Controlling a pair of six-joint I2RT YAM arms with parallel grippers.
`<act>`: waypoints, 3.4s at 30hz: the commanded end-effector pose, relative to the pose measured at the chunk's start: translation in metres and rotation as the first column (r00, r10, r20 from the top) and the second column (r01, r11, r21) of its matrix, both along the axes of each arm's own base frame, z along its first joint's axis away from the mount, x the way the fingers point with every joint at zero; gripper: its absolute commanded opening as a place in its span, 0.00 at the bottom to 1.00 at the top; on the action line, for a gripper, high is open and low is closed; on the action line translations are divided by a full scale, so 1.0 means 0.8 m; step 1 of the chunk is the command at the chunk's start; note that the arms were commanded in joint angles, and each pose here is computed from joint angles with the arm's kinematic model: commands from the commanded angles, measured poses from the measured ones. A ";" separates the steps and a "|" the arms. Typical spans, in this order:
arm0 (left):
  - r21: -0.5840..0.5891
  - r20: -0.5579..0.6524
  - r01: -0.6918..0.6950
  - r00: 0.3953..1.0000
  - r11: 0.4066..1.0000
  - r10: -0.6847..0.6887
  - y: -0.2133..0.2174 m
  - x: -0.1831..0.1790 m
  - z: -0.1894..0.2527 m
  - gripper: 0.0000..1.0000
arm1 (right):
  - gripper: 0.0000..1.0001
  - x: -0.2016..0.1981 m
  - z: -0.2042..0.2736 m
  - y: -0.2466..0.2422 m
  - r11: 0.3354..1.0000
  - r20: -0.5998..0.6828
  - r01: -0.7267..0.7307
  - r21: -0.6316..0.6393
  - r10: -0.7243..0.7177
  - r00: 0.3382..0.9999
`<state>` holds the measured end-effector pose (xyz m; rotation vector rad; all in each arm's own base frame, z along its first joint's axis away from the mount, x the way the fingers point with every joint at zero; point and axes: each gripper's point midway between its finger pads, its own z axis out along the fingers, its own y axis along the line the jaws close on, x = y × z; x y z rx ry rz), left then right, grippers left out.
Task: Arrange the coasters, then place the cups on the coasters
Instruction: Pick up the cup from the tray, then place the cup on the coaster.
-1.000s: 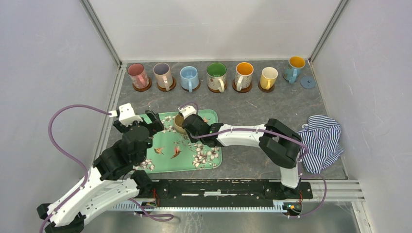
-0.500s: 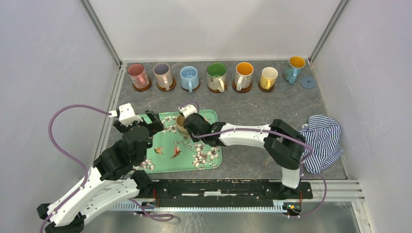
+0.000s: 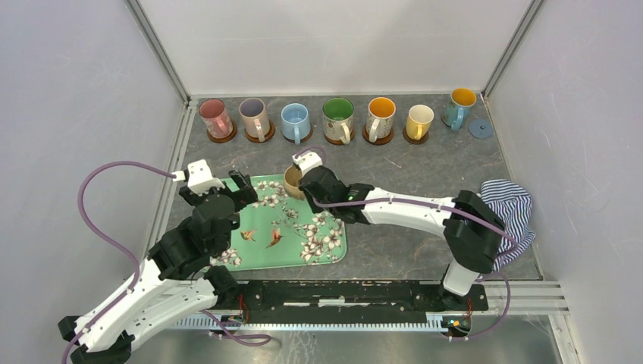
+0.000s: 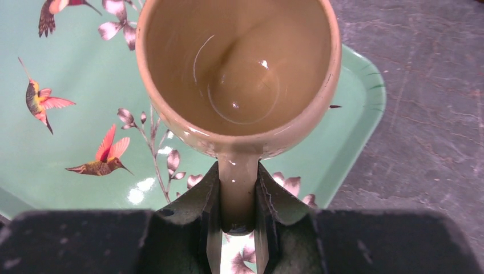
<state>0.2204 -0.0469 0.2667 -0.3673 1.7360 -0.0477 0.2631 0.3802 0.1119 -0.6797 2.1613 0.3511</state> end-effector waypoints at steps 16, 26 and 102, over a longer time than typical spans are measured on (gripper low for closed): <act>0.039 0.047 0.020 0.999 0.999 -0.022 -0.012 0.014 0.024 1.00 | 0.00 0.060 0.121 -0.092 0.959 0.168 0.168 0.228 -0.209 0.963; 0.060 0.045 0.052 0.997 0.997 -0.055 -0.023 0.019 0.024 1.00 | 0.00 0.087 0.147 -0.162 0.921 0.195 0.281 0.270 -0.338 0.921; 0.007 0.034 0.161 0.986 0.987 -0.162 -0.050 0.018 0.007 1.00 | 0.00 0.349 0.092 -0.700 0.270 0.208 0.907 0.324 -0.955 0.211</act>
